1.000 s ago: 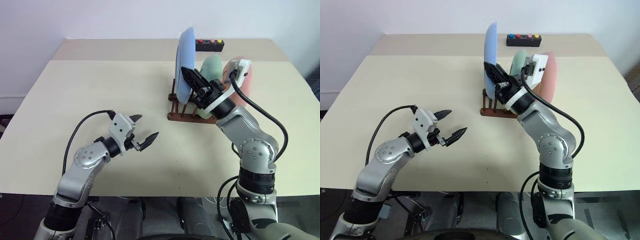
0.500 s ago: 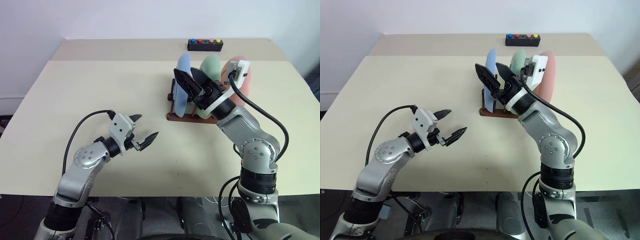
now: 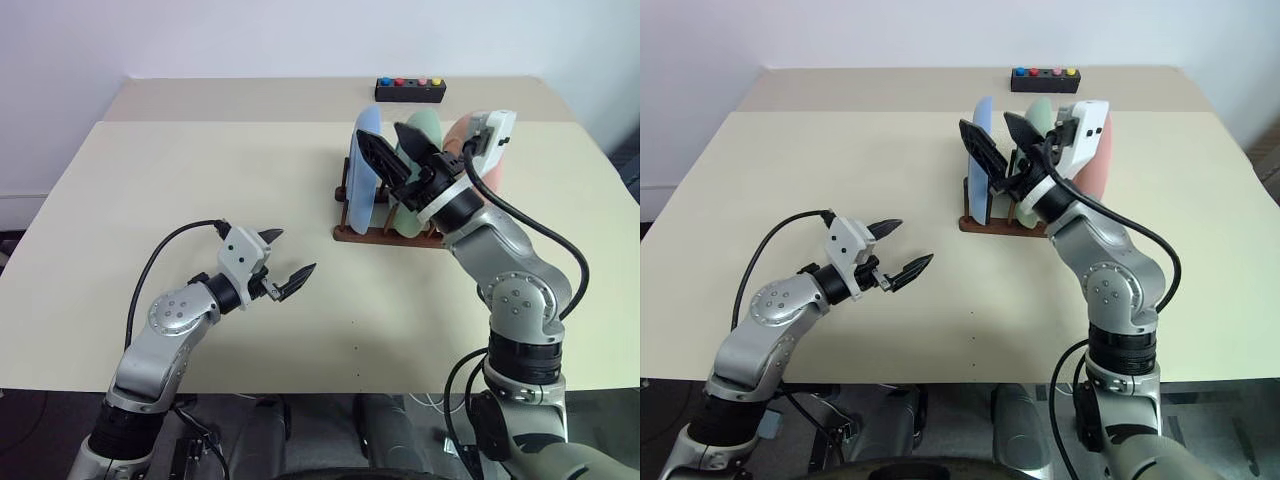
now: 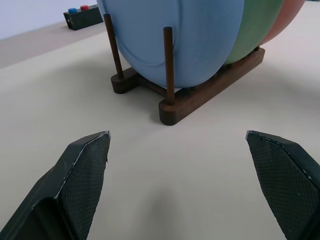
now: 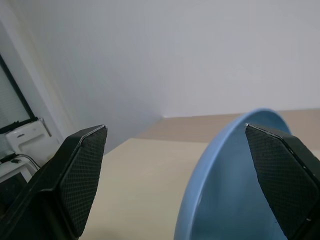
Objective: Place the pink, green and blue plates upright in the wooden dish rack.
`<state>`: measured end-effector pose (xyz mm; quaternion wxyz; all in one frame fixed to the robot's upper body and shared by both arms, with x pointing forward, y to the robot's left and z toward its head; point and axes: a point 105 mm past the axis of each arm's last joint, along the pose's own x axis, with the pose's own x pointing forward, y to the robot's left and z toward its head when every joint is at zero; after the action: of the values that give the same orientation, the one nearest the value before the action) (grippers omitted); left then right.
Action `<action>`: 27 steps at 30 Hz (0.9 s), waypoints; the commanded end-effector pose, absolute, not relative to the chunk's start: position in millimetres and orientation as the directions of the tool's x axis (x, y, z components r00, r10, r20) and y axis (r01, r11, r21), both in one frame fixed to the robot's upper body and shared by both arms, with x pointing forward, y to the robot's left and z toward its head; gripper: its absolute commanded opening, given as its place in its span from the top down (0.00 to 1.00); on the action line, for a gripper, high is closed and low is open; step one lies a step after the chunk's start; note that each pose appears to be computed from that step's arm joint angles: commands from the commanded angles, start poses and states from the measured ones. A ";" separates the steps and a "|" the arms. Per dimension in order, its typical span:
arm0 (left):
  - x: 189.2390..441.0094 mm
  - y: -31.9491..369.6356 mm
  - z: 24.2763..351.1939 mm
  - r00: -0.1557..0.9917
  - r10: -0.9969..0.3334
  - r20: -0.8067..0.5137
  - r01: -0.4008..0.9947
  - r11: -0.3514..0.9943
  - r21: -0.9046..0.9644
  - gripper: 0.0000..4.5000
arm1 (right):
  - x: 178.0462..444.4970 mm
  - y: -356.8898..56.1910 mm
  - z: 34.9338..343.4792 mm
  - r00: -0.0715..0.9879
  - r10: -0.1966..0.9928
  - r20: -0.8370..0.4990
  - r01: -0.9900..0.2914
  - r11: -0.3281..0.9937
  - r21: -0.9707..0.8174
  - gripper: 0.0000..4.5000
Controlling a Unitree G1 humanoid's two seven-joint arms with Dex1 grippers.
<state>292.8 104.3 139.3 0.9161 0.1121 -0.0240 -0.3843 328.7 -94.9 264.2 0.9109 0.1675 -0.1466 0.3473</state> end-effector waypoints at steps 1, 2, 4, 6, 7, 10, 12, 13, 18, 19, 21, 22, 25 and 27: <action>293.2 104.7 151.6 0.701 -0.713 0.003 0.688 0.678 0.258 0.00 | 307.8 -97.0 298.9 0.613 0.621 0.488 -0.714 0.700 0.005 0.01; 293.6 104.8 151.4 0.703 -0.712 0.004 0.687 0.679 0.259 0.00 | 302.1 -99.4 306.5 0.583 0.636 0.506 -0.707 0.704 -0.070 0.01; 294.0 104.9 151.2 0.704 -0.711 0.005 0.685 0.680 0.260 0.00 | 297.3 -101.3 311.9 0.556 0.651 0.517 -0.695 0.705 -0.139 0.01; 295.3 106.5 151.5 0.709 -0.705 0.010 0.680 0.687 0.258 0.00 | 300.6 -121.9 319.8 0.576 0.621 0.531 -0.639 0.748 -0.182 0.01; 296.2 107.7 151.8 0.713 -0.701 0.013 0.675 0.691 0.256 0.00 | 301.8 -137.2 326.5 0.590 0.598 0.543 -0.594 0.777 -0.210 0.01; 298.4 108.6 151.1 0.716 -0.698 0.014 0.672 0.694 0.258 0.00 | 301.5 -172.8 332.1 0.636 0.567 0.524 -0.493 0.820 -0.289 0.01; 300.9 108.7 150.2 0.719 -0.695 0.014 0.668 0.696 0.262 0.00 | 303.7 -196.5 327.7 0.694 0.531 0.486 -0.416 0.847 -0.331 0.01; 302.8 109.5 150.0 0.724 -0.690 0.016 0.662 0.701 0.267 0.00 | 306.5 -210.8 324.8 0.732 0.493 0.471 -0.368 0.867 -0.337 0.01; 309.8 113.9 149.2 0.748 -0.663 0.023 0.631 0.721 0.287 0.00 | 308.2 -252.7 320.9 0.804 0.378 0.459 -0.231 0.910 -0.345 0.01; 311.9 115.6 149.8 0.755 -0.655 0.028 0.619 0.727 0.295 0.00 | 309.2 -268.1 316.5 0.833 0.327 0.447 -0.182 0.924 -0.336 0.01; 317.2 119.8 152.1 0.774 -0.632 0.046 0.592 0.747 0.302 0.00 | 310.5 -301.2 302.3 0.887 0.211 0.410 -0.082 0.947 -0.310 0.01; 320.0 122.8 153.3 0.783 -0.619 0.056 0.578 0.758 0.302 0.00 | 310.6 -315.6 294.3 0.908 0.158 0.389 -0.039 0.954 -0.297 0.01; 323.0 125.9 154.2 0.792 -0.607 0.067 0.565 0.769 0.300 0.00 | 310.7 -327.3 287.0 0.921 0.116 0.372 -0.004 0.958 -0.288 0.01; 337.7 156.1 150.9 0.873 -0.483 0.073 0.444 0.847 0.294 0.00 | 309.6 -337.5 232.8 0.972 0.100 0.213 -0.036 0.958 -0.284 0.01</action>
<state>329.3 132.1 140.6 0.9456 0.1248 -0.0534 -0.2955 314.5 -333.3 247.3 0.9824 -0.1289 -0.1308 0.0349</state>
